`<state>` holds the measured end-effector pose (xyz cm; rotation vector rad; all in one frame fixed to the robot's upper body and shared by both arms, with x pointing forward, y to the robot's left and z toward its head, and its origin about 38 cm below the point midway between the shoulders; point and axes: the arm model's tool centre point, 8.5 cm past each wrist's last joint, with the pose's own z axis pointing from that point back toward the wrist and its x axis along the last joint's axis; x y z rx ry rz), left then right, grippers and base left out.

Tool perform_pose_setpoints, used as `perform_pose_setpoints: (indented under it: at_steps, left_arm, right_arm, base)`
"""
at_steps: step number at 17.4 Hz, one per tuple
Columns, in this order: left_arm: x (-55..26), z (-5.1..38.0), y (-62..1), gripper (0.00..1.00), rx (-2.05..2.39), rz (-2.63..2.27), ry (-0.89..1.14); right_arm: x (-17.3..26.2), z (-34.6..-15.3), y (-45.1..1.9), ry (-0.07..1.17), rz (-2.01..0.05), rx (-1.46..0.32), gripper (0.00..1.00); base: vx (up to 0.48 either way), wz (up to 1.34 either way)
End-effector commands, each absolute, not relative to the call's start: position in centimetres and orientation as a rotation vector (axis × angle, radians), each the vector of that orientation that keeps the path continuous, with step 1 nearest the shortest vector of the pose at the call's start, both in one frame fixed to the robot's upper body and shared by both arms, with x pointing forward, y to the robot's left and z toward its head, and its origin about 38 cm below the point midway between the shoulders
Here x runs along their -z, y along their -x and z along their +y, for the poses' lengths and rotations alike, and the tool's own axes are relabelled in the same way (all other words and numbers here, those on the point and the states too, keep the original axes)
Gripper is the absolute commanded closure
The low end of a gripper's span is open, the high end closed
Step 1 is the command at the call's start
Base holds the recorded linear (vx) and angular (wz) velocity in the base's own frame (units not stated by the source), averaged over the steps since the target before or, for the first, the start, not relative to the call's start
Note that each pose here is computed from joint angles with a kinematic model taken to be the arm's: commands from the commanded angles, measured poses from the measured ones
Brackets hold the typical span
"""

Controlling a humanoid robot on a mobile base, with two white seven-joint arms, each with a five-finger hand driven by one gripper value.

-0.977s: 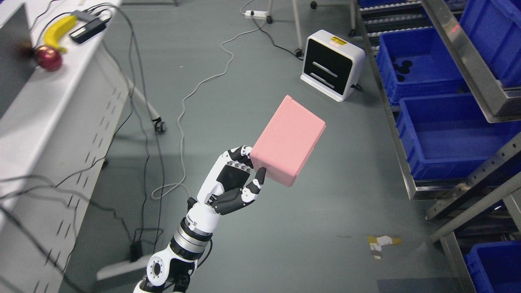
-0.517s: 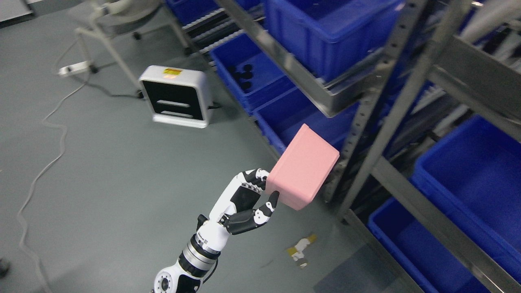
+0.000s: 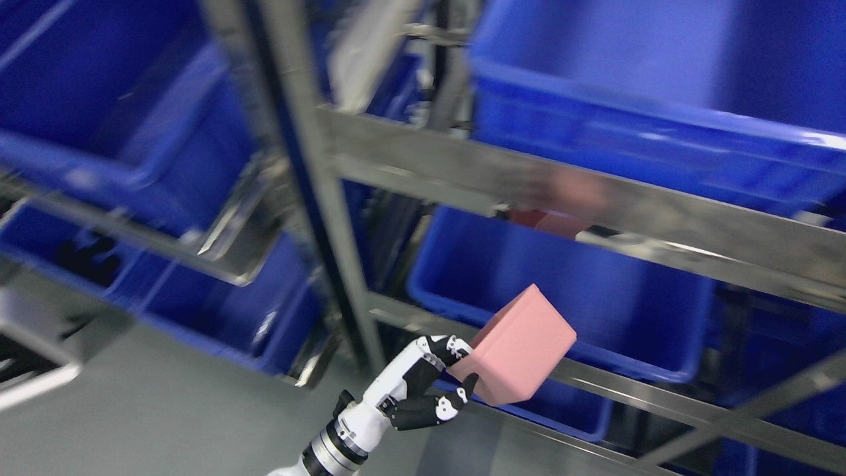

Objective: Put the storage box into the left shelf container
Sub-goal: 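Hold the pink box up in the left hand while turning toward the bin rack, then lower the pink box with the left hand into the lower blue bin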

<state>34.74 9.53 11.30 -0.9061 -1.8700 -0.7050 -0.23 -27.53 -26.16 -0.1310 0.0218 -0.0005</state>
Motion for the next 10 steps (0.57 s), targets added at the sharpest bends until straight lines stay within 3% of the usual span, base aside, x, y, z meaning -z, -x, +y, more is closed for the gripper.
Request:
perform_pose_setpoints:
  at_steps: [1,10]
  left_arm:
    - [-14.4,15.9,-40.6,0.98,0.849,-1.89,0.603]
    - [-14.9,19.3,-50.4,0.97,1.353,-1.457,0.185]
  right_arm:
    - [26.1,-28.7,0.2,0.148,0.013,0.003,0.0]
    - [26.1,-28.7,0.2,0.148,0.013,0.003,0.0]
  base:
    - [0.164,-1.05]
    - [0.115,-0.81]
